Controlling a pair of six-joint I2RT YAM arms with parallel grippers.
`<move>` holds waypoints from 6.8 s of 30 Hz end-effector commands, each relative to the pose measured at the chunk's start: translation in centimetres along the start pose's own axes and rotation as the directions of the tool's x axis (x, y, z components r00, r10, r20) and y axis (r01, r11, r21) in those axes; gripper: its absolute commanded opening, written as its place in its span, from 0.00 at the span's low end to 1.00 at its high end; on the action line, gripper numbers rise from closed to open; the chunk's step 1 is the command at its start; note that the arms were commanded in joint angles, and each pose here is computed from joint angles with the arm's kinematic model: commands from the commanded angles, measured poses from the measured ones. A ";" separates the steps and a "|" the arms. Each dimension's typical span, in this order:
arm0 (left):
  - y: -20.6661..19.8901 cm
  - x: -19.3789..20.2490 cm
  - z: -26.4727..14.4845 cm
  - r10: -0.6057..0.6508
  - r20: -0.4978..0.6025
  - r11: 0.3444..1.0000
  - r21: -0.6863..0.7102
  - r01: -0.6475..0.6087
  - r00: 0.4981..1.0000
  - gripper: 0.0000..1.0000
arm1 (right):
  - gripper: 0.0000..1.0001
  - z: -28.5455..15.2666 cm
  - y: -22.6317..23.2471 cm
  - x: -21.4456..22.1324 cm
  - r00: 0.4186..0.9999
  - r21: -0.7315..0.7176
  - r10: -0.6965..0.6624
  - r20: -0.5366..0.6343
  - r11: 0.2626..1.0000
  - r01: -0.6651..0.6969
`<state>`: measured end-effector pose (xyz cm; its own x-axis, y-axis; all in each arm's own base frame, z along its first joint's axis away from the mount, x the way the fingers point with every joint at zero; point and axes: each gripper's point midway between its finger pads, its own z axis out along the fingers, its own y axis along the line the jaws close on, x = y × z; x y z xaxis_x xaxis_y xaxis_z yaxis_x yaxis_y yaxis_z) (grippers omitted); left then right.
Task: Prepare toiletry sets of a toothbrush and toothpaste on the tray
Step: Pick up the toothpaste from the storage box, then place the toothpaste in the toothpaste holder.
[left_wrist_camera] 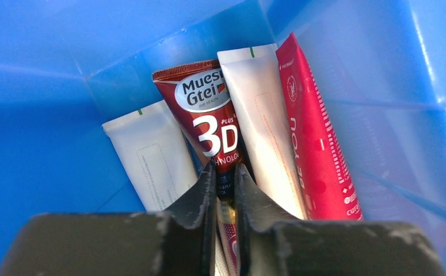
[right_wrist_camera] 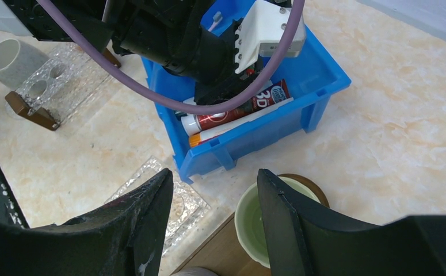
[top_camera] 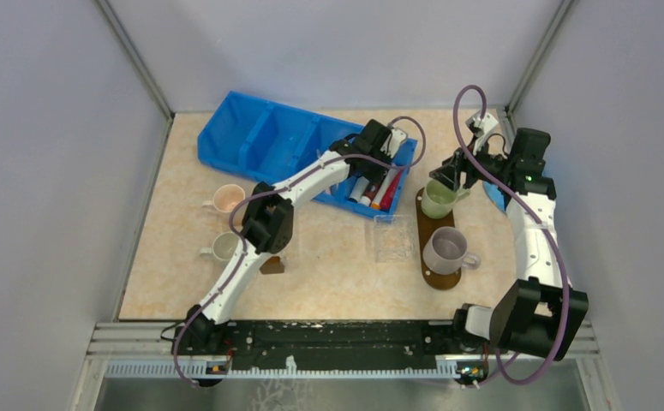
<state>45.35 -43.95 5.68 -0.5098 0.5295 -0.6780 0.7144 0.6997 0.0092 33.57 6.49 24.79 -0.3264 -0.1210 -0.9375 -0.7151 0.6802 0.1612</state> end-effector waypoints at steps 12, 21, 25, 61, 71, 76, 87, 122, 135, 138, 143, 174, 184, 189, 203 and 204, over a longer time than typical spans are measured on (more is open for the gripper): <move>1.3 -7.3 -8.5 -0.058 0.354 0.993 -0.077 0.091 0.933 0.03 | 0.56 0.4 1.3 0.0 0.998 -0.105 0.022 0.055 0.994 -0.016; 0.3 -9.9 -15.6 -0.084 0.588 0.994 -0.002 0.105 0.804 0.01 | 0.56 1.2 2.7 0.0 0.996 -0.187 0.027 0.080 0.982 -0.012; -1.2 -10.8 -18.9 -0.086 0.671 0.996 0.064 0.057 0.737 0.00 | 0.56 1.3 3.9 -0.6 0.992 -0.260 0.054 0.118 0.965 -0.022; -13.4 -10.4 -23.3 0.020 0.822 0.886 0.249 -0.390 0.570 0.00 | 0.82 1.5 6.8 -4.9 0.919 -0.350 0.217 0.329 0.932 -0.095; -13.9 -10.5 -22.5 0.074 0.819 0.898 0.194 -0.395 0.569 0.00 | 0.36 2.2 6.8 -4.6 0.928 -0.360 0.229 0.294 0.926 -0.115; -14.1 -10.4 -22.8 0.082 0.822 0.895 0.187 -0.404 0.563 0.03 | 0.14 2.1 7.0 -4.7 0.931 -0.369 0.225 0.288 0.923 -0.109; -15.6 -9.1 -26.8 0.087 0.847 0.832 0.227 -0.506 0.524 0.60 | 0.02 0.9 8.0 -5.6 0.935 -0.399 0.182 0.303 0.916 -0.049; -1.8 -9.1 -29.5 0.185 0.835 0.983 -0.162 -0.091 0.518 0.94 | 0.00 3.2 10.0 -1.1 0.966 -0.407 -0.205 0.157 0.878 0.253; -1.4 -9.0 -29.2 0.191 0.832 0.981 -0.172 -0.085 0.521 0.94 | 0.00 4.2 13.8 1.2 0.935 -0.545 -0.293 0.201 0.760 0.355; -1.3 -9.1 -29.2 0.194 0.832 0.981 -0.177 -0.083 0.520 0.94 | 0.00 4.2 14.6 0.7 0.933 -0.567 -0.289 0.212 0.742 0.359; -1.3 -9.1 -29.1 0.195 0.830 0.981 -0.178 -0.083 0.522 0.94 | 0.00 5.0 14.0 1.2 0.941 -0.551 -0.281 0.191 0.762 0.339; -1.7 -9.0 -28.9 0.195 0.830 0.981 -0.165 -0.104 0.523 0.94 | 0.02 7.2 12.6 3.1 0.952 -0.505 -0.268 0.150 0.806 0.307; -1.7 -9.0 -28.9 0.196 0.831 0.981 -0.164 -0.107 0.521 0.94 | 0.03 7.6 12.4 3.7 0.955 -0.499 -0.259 0.143 0.815 0.296; -1.7 -8.9 -28.9 0.196 0.829 0.981 -0.164 -0.108 0.523 0.94 | 0.04 7.9 12.1 4.3 0.953 -0.492 -0.266 0.145 0.817 0.302; -1.7 -8.9 -29.1 0.196 0.831 0.981 -0.164 -0.109 0.521 0.94 | 0.13 8.4 11.7 7.6 0.924 -0.495 -0.350 0.156 0.782 0.380; -1.7 -8.9 -29.1 0.197 0.831 0.980 -0.164 -0.109 0.521 0.94 | 0.13 8.4 11.6 7.8 0.923 -0.497 -0.352 0.155 0.779 0.381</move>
<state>35.00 -36.41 31.97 0.2453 0.0358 -0.9688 0.6806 0.7053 0.1984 27.72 18.93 16.47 -0.0629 -0.2518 -0.9657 -0.9832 0.1816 0.0167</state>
